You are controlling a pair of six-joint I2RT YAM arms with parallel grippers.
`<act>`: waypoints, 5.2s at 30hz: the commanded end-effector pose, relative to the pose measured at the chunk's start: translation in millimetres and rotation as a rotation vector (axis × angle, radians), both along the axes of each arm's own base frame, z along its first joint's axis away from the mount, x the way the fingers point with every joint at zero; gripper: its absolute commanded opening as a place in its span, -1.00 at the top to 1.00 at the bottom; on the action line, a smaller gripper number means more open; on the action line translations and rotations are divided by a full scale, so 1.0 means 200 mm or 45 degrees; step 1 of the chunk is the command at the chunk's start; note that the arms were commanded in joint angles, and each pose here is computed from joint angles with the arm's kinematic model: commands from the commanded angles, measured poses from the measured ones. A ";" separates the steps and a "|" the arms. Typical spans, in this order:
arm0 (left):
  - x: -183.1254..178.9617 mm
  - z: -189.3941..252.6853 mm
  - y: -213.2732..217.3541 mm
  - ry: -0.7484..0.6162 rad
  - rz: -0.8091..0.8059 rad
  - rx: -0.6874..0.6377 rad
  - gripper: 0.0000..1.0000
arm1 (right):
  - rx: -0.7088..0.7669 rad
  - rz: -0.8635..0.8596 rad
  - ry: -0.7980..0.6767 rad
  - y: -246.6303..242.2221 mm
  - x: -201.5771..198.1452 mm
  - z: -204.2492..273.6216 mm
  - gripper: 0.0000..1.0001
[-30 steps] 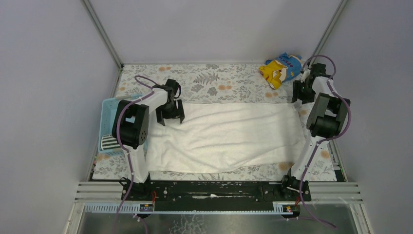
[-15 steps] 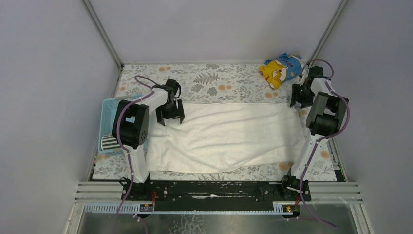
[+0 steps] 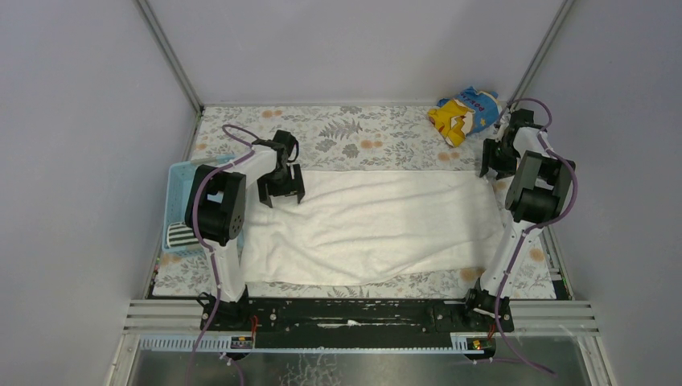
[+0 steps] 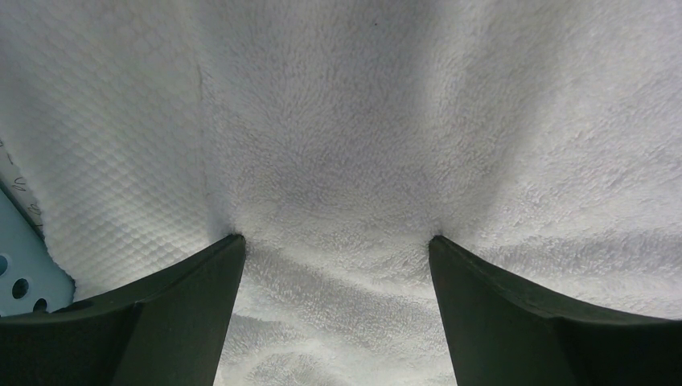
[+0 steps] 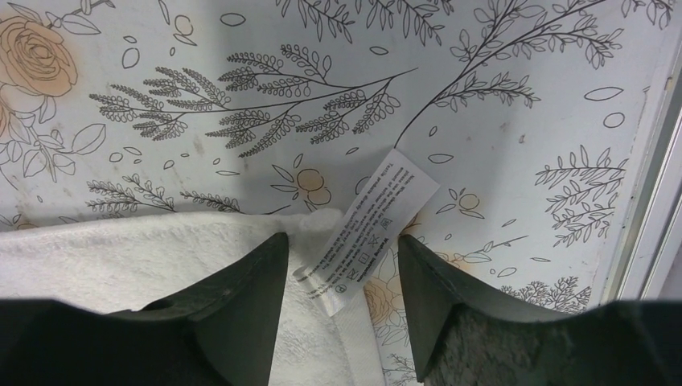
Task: Roll the towels
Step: Flatten out the towel at the center of the board.
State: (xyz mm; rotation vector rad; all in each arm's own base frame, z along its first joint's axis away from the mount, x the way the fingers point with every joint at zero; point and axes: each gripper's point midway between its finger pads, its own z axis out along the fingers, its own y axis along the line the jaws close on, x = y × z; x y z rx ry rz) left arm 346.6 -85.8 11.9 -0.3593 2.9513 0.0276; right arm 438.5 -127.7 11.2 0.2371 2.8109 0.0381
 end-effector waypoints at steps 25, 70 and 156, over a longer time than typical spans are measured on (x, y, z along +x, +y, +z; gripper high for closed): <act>0.14 0.18 0.09 -0.170 0.055 0.038 -0.70 | -0.213 -0.100 0.079 -0.14 0.00 -0.11 0.86; 0.66 0.12 0.43 -0.282 0.161 -0.075 -0.18 | -0.409 -0.302 -0.024 -0.28 0.01 -0.13 0.85; -0.28 2.15 0.74 -1.493 0.494 0.249 1.00 | -0.957 -0.689 -1.462 -0.26 -0.89 2.21 1.00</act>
